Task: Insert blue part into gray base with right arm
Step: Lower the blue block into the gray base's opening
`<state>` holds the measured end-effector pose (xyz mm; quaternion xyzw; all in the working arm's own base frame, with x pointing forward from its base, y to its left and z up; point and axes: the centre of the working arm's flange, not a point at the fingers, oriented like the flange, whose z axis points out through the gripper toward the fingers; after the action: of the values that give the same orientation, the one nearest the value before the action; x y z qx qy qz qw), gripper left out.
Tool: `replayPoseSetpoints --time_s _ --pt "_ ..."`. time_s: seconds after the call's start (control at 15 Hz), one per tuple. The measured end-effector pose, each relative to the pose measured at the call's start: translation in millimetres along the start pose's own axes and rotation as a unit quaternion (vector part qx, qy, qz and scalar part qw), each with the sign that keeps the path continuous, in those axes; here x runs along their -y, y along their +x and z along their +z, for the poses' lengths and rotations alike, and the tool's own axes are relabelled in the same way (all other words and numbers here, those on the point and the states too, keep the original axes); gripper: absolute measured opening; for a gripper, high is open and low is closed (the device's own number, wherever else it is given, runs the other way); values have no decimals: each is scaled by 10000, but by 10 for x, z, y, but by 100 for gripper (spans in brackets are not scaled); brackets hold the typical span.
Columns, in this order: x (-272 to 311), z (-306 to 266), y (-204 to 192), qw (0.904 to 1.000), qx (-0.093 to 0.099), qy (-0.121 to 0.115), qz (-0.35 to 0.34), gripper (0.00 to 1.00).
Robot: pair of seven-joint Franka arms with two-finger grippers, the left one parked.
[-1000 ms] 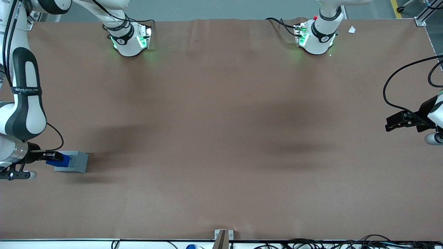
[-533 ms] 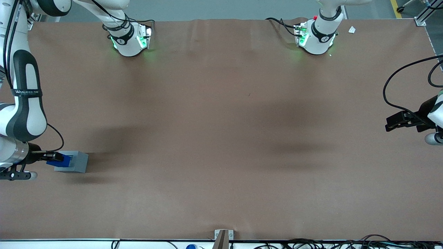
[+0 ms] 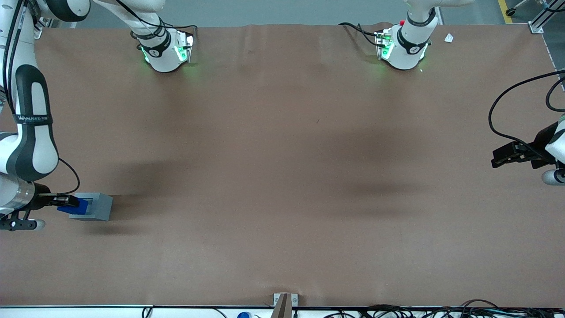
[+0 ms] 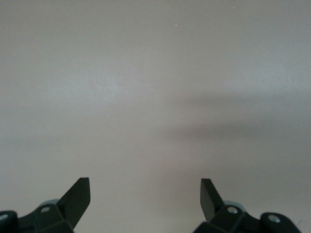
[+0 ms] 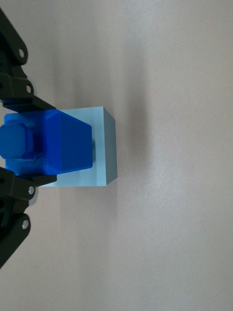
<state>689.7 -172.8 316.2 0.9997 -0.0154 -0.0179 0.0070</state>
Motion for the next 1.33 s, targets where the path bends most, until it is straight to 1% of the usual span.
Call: replayPoseSetpoints --time_s 0.4,0.93,1.33 --pt "23 143 -12 10000 21 9 -16 51" --pt "24 152 -15 10000 20 9 -17 51" --pt "17 152 -29 10000 75 19 -11 51"
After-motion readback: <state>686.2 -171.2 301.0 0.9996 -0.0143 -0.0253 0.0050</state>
